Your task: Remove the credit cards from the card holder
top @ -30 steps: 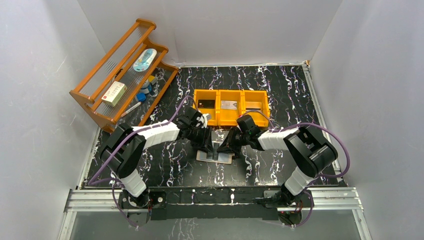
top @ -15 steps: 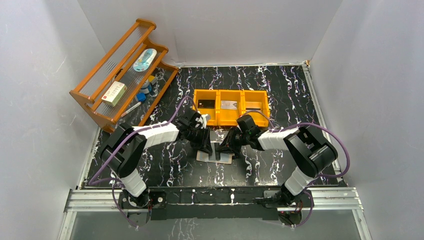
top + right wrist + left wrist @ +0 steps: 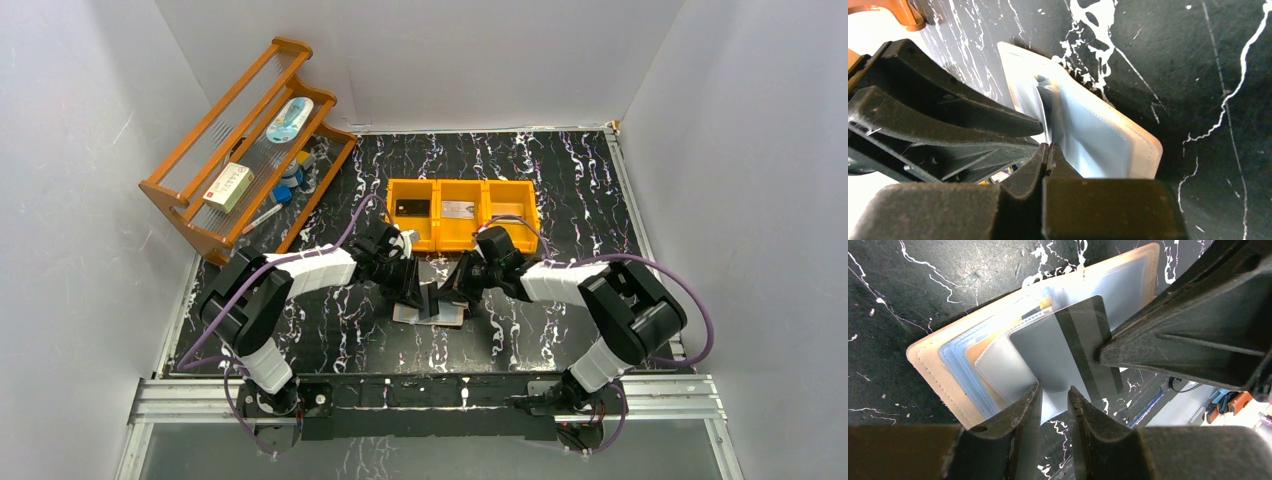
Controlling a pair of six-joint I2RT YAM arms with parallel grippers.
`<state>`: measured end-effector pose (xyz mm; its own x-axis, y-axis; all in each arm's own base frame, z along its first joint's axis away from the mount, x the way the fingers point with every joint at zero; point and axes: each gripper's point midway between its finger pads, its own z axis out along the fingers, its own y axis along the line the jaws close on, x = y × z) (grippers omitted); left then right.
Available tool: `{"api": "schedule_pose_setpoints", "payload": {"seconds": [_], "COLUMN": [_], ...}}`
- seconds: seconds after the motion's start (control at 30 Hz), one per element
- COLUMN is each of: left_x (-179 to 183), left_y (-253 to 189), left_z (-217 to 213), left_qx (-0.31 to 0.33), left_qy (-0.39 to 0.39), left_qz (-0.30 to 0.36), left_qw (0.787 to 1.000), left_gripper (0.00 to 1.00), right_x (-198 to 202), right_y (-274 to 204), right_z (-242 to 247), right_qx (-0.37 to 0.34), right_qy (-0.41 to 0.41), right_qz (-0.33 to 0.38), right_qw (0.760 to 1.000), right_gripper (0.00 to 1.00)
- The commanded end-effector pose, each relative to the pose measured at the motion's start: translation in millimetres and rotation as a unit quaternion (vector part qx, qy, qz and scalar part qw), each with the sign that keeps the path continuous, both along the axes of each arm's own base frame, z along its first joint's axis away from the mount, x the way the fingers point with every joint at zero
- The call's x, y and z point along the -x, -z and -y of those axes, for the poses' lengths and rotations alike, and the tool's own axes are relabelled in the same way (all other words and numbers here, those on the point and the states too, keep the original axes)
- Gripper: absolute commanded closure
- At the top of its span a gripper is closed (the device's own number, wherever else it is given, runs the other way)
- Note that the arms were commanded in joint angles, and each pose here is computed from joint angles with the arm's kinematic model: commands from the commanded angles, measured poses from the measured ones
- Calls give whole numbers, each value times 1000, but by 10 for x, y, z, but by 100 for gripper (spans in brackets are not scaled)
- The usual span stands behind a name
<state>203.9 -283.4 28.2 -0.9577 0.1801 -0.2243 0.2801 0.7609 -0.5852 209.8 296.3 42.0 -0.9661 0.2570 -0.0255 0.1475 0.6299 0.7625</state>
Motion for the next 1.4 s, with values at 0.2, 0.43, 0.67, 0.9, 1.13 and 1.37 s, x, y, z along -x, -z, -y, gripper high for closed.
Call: {"api": "schedule_pose_setpoints", "payload": {"seconds": [0.2,0.43,0.67,0.9,1.13,1.37], "left_x": [58,-9,-121,-304,-346,-317], "left_y": [79,-69,-293,-589,-1079,-1344], "left_z": [-220,-164,-96,-166,-93,-2], "left_qx": [-63,-40,-14,49,216,303], "left_qy": [-17,-32,-48,-94,-111,-90], "left_qz": [2,21,53,73,56,48], "left_qw": [998,998,997,992,968,948], "left_gripper": [67,60,52,42,38,38], "right_x": [-15,-98,-158,-202,-218,-193], "right_y": [-98,-282,-449,-703,-1081,-1420], "right_z": [226,261,261,190,66,-32], "right_qx": [31,26,11,-40,-115,-179], "right_qy": [27,37,47,45,34,17], "right_qz": [41,82,112,163,216,250], "right_qw": [998,996,993,985,969,951], "right_gripper": [100,100,100,100,100,100]}}
